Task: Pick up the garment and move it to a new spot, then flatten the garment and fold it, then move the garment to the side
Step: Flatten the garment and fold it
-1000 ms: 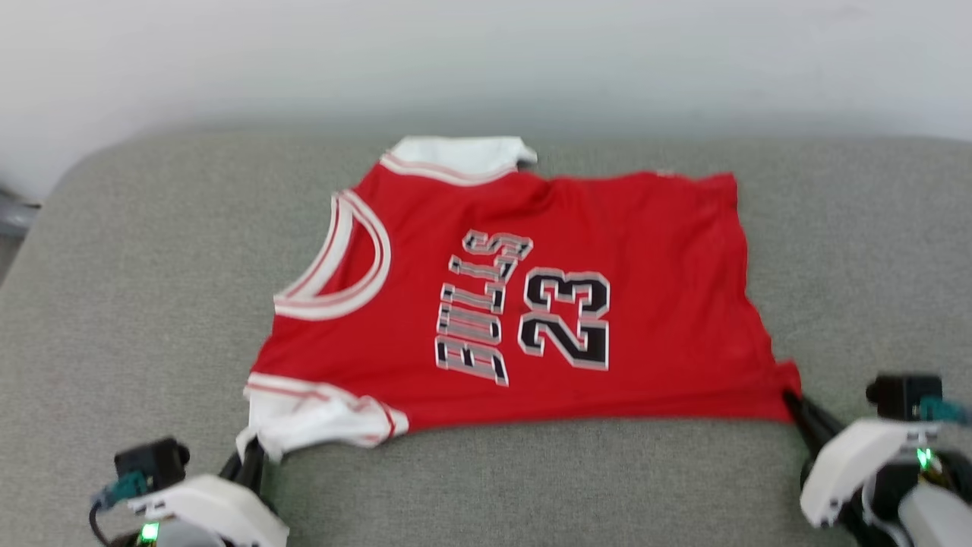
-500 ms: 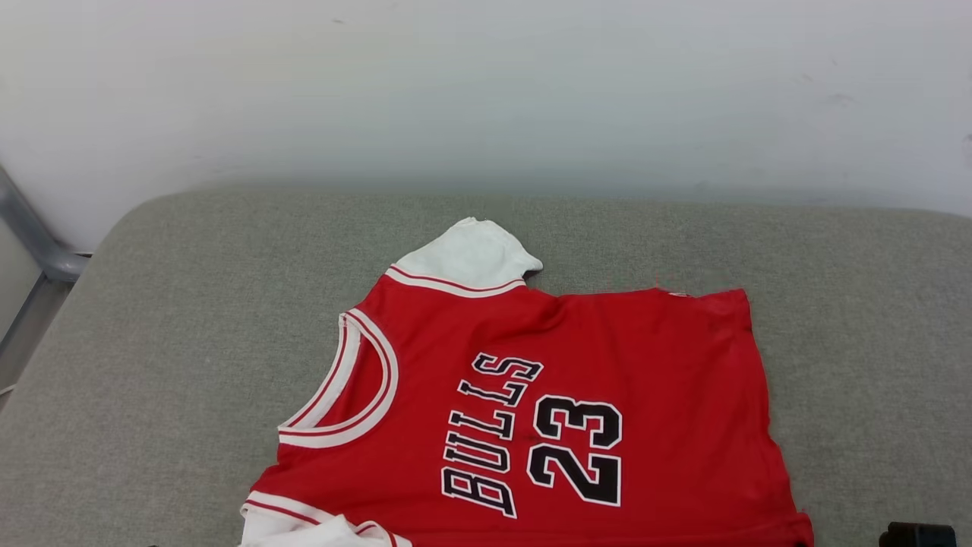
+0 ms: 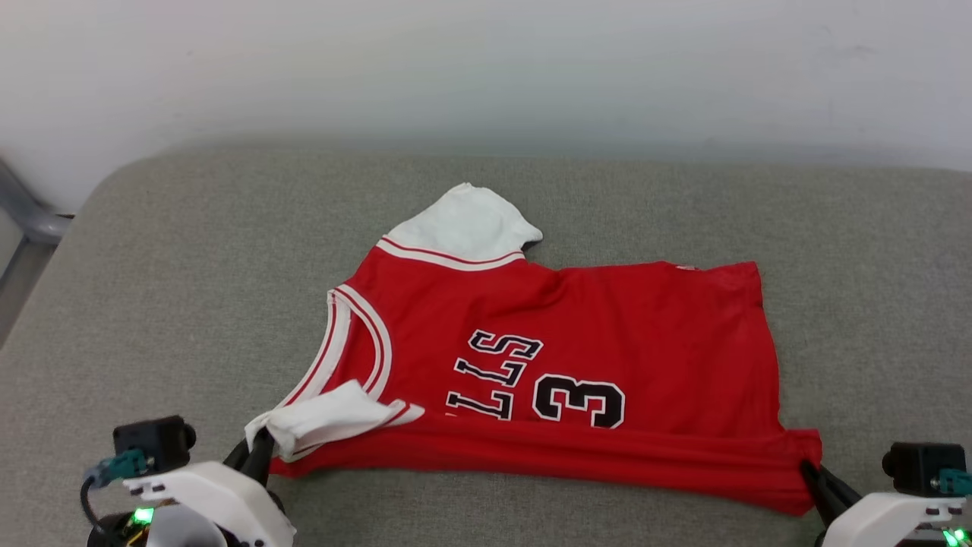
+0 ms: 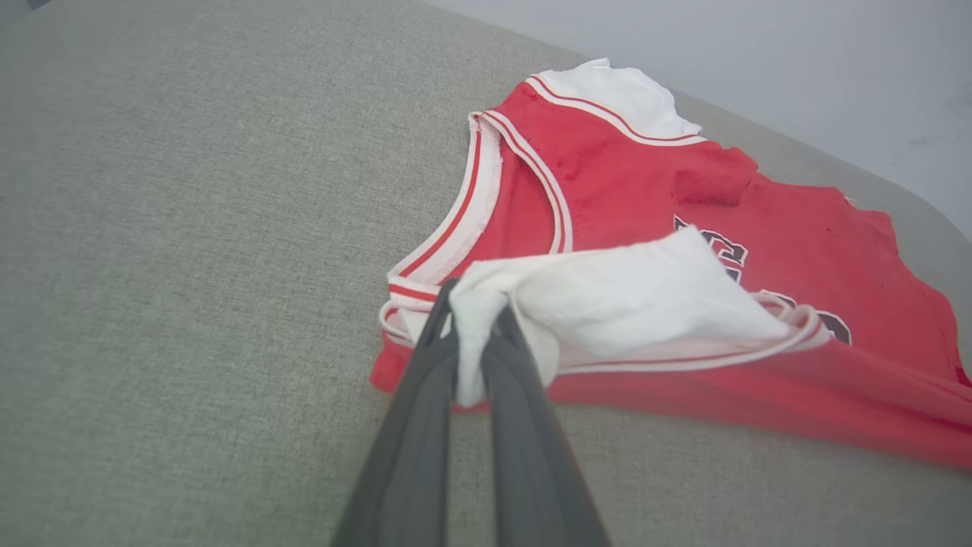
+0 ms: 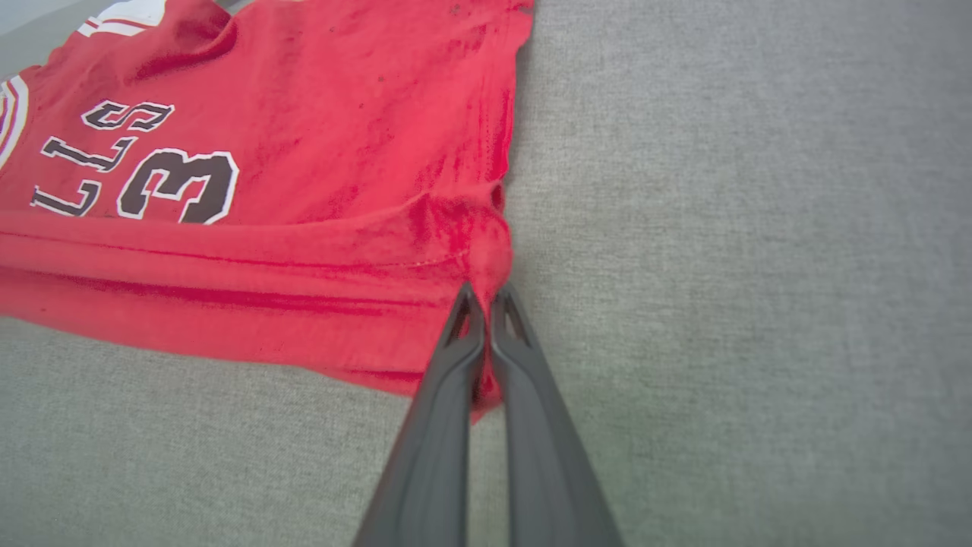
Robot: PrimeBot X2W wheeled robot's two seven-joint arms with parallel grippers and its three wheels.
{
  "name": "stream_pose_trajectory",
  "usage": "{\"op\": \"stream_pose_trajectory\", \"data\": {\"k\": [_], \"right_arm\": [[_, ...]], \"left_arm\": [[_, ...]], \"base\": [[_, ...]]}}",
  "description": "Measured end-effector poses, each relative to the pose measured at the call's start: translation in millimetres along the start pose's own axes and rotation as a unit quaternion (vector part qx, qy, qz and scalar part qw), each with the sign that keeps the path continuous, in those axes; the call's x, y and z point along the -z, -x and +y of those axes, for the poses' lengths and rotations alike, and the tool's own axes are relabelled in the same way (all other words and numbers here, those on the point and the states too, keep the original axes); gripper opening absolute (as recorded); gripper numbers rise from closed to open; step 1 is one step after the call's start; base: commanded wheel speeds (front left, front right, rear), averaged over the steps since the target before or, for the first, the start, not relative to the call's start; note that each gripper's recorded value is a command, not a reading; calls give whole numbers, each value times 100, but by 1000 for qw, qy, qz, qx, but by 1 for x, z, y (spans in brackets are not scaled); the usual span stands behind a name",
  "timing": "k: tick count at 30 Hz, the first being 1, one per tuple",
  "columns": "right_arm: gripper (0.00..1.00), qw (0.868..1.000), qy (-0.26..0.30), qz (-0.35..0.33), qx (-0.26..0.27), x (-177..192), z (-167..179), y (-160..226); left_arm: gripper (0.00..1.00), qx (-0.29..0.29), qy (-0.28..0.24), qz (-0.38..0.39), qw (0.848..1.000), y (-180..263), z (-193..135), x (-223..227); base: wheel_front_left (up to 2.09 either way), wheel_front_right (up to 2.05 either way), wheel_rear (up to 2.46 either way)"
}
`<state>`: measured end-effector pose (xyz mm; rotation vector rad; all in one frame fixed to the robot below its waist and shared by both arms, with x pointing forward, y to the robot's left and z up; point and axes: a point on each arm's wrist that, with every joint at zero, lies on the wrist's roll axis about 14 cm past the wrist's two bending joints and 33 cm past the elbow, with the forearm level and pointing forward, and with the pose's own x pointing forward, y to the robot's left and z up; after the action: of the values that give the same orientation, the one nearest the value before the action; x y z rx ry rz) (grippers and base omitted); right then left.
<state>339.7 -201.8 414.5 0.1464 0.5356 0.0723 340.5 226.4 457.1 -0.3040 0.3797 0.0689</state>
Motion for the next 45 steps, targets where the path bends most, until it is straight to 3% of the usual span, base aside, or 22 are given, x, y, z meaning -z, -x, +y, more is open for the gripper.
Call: {"op": "stream_pose_trajectory", "data": {"k": [10, 18, 20, 21, 22, 24, 27, 34, 40, 45], "right_arm": [[0, 999, 9, 39, -14, 7, 7, -41], [0, 998, 14, 65, -21, 26, 6, -60], [37, 998, 10, 65, -22, 28, 7, -61], [55, 998, 6, 62, -25, 28, 8, -61], [100, 998, 5, 51, -24, 24, 8, -61], [100, 999, -14, 22, -23, 15, 8, -61], [100, 999, -37, -24, -28, 0, 14, -59], [100, 989, -18, -142, -25, -43, 11, -41], [100, 981, 4, -192, -9, -61, 4, -22], [100, 978, 12, -207, -4, -68, 5, -13]], "left_arm": [[0, 11, -12, 61, 998, -62, -6, 21], [0, 11, -11, 129, 992, -80, -1, 54], [0, 15, -5, 135, 991, -79, -2, 58], [10, 14, -3, 133, 991, -79, -2, 58], [37, 13, 2, 129, 992, -78, -2, 57], [100, 10, 6, 118, 993, -77, -1, 54], [100, 0, 15, 98, 995, -75, 4, 46], [100, -25, 15, 55, 998, -61, 21, 21], [100, -38, 1, 31, 999, -45, 37, -6], [100, -6, -18, 76, 997, -36, 30, -12]], "base": [[0, 0, 0], [0, 0, 0], [0, 0, 0], [0, 0, 0], [0, 0, 0], [0, 0, 0], [0, 0, 0], [0, 0, 0], [0, 0, 0], [0, 0, 0]]}}
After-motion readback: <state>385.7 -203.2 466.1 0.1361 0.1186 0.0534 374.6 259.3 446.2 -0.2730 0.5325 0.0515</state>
